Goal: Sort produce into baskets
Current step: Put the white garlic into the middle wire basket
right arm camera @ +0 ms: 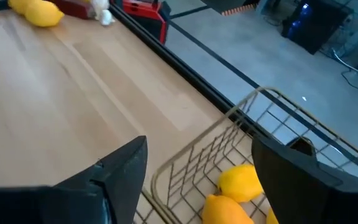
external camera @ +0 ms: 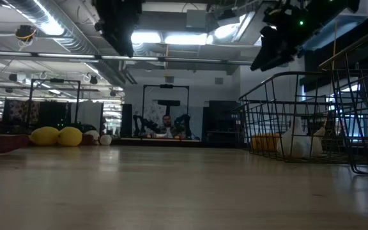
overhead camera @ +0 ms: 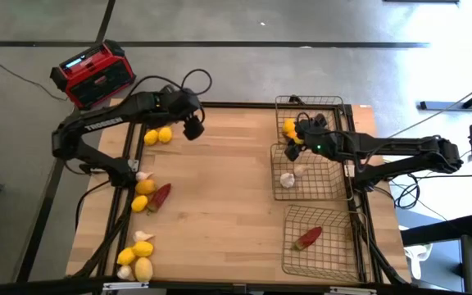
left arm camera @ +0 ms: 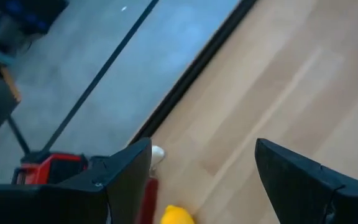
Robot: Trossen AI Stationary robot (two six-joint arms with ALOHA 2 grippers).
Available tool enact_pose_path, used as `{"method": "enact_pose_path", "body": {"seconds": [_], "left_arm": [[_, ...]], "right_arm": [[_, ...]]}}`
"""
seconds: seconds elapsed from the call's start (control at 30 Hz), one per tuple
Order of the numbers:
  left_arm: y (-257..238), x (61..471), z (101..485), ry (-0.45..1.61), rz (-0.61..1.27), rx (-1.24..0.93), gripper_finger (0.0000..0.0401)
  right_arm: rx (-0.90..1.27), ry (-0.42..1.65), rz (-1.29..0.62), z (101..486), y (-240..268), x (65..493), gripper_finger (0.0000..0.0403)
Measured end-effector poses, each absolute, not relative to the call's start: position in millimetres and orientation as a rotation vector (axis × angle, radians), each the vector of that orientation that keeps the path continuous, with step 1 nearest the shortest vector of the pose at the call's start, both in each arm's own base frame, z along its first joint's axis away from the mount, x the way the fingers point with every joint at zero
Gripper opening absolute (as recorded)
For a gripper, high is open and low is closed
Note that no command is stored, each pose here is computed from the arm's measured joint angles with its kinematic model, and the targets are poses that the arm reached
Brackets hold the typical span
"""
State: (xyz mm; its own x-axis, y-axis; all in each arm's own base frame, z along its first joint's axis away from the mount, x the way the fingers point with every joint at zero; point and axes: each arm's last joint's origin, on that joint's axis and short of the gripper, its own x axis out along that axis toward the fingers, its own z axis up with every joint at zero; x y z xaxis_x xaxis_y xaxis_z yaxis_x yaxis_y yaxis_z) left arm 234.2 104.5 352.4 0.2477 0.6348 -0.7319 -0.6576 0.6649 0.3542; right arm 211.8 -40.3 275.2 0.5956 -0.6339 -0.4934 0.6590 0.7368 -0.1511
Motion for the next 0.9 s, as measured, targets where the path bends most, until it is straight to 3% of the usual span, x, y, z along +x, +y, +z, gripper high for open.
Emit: {"method": "enact_pose_path", "body": {"seconds": [0.3, 0.9], "left_arm": [[147.5, 227.6, 336.8, 1.05, 1.022, -0.131, 0.0282], [250.7, 224.1, 243.8, 1.345, 0.977, -0.418, 0.0282]], "right_arm": [[0.039, 0.575, -0.792, 264.8, -40.8, 209.1, 0.0282], [0.038, 0.58, -0.792, 263.6, -40.7, 208.8, 0.0282]]}}
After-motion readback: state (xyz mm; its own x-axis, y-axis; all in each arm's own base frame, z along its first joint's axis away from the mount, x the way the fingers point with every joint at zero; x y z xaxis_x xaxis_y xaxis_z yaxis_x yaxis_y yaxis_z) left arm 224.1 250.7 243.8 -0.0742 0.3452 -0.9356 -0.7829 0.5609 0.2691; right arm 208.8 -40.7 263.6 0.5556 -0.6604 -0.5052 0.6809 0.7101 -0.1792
